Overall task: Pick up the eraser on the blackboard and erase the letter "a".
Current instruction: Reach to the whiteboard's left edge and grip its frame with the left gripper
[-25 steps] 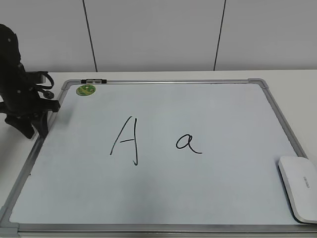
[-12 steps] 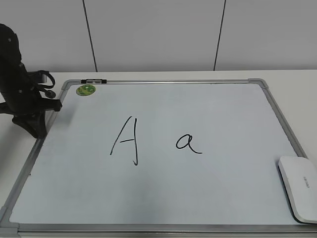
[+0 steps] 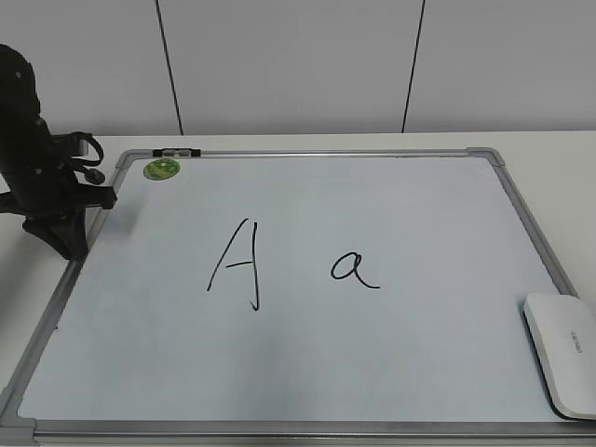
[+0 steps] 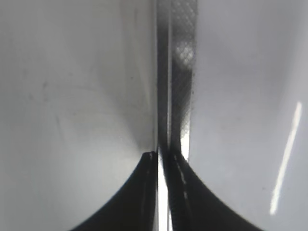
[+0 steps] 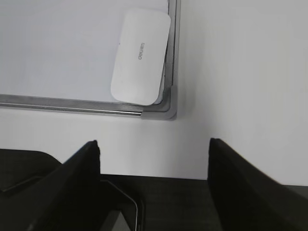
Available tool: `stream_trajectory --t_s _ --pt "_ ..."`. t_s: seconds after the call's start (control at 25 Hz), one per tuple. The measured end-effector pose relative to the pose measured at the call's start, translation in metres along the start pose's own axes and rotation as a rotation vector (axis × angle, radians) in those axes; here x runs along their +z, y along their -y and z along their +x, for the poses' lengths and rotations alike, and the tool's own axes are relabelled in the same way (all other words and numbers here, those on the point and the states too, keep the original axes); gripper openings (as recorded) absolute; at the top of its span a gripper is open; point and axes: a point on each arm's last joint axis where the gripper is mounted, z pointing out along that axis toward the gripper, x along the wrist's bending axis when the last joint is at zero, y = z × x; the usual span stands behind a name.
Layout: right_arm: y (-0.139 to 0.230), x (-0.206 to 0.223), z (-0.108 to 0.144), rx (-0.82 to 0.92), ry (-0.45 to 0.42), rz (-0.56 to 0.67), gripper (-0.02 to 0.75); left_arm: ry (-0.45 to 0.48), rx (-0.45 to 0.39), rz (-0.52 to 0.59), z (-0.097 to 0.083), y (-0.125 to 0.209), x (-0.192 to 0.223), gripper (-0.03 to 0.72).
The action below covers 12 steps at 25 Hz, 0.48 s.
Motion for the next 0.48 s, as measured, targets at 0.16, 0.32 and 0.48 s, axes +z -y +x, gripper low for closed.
stream_trajectory --t_s 0.16,0.32,0.48 --pt "-0.023 0.023 0.0 -0.019 -0.023 0.145 0.519 0.0 0.0 0.0 0.0 0.0 0.0 0.048" --pt "-0.039 0.048 0.001 -0.022 -0.032 0.221 0.519 0.001 -0.001 0.0 0.0 0.0 0.0 0.05" --pt "-0.049 0.069 0.003 -0.002 -0.056 0.263 0.53 0.001 -0.001 0.0 0.0 0.0 0.0 0.054"
